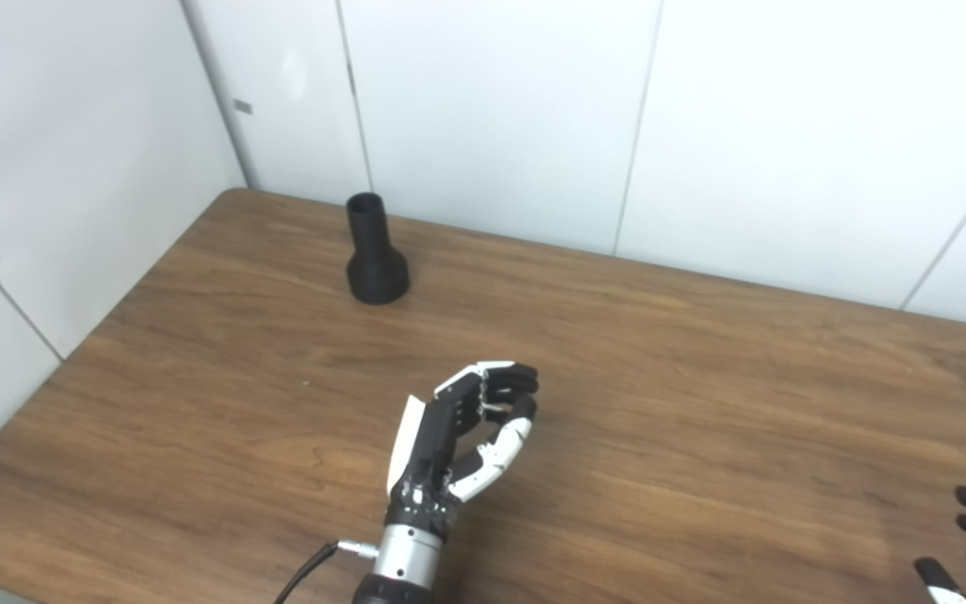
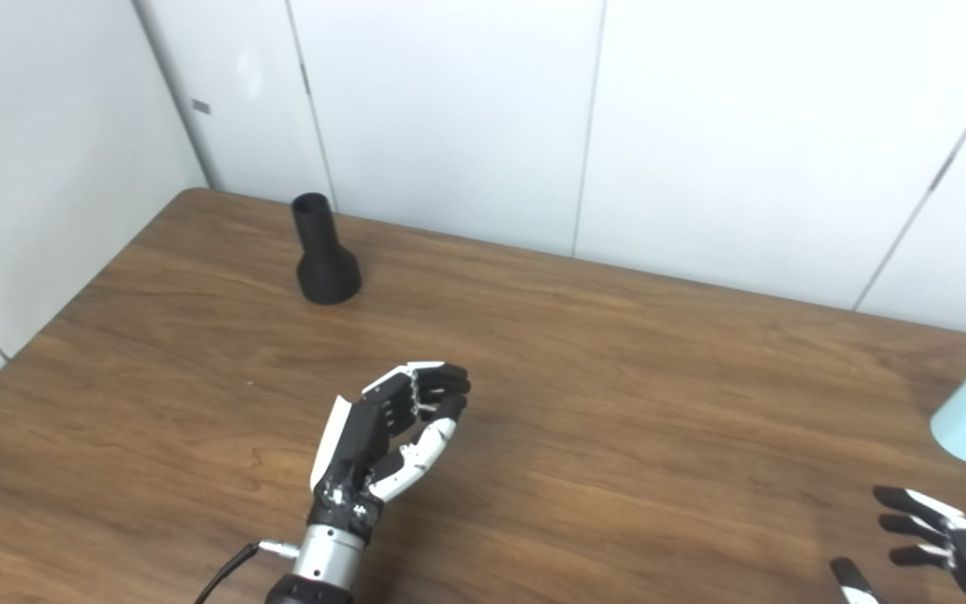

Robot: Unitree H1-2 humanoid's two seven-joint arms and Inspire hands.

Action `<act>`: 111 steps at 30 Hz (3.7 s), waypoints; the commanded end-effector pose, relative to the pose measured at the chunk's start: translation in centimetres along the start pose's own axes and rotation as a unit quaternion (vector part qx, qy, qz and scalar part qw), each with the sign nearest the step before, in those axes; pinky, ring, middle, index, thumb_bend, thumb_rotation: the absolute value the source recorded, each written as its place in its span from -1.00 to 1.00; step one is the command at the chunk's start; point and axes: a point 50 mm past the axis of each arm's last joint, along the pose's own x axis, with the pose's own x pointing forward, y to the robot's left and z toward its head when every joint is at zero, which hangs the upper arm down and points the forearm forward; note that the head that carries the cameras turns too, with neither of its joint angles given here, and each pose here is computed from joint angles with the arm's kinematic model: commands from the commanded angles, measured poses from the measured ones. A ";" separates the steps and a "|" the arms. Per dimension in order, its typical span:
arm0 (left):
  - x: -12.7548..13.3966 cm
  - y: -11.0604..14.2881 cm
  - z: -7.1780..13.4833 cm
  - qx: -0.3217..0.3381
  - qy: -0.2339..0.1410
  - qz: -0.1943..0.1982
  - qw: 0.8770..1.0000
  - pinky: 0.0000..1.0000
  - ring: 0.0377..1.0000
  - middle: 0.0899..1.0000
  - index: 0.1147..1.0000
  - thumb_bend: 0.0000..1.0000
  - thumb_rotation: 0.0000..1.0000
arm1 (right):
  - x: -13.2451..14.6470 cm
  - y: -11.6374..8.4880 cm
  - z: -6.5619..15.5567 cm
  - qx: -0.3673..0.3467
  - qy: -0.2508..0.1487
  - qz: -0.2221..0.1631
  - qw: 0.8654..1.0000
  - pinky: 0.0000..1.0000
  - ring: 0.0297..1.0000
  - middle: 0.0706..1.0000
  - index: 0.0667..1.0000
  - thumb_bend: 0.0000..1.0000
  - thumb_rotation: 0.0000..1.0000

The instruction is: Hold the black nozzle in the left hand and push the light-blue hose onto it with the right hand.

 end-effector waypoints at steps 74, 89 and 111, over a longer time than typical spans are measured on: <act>17.5 14.7 -2.1 0.311 0.145 0.055 0.938 0.60 0.80 0.97 1.00 1.00 -0.24 | 3.5 -0.5 -3.8 0.002 -0.025 0.001 1.000 -0.65 -0.40 0.17 0.29 -0.10 0.65; 19.3 13.9 -4.8 0.320 0.169 0.037 0.932 0.77 0.98 0.98 1.00 1.00 -0.19 | 3.5 -0.7 -3.6 -0.002 -0.034 0.001 0.999 -0.71 -0.51 0.16 0.28 -0.04 0.67; 20.0 11.8 -6.1 0.374 0.203 -0.056 0.903 0.75 0.93 0.87 0.86 1.00 -0.18 | 2.5 -1.5 -3.2 -0.011 -0.031 0.008 0.999 -0.36 -0.03 0.26 0.24 -0.02 0.60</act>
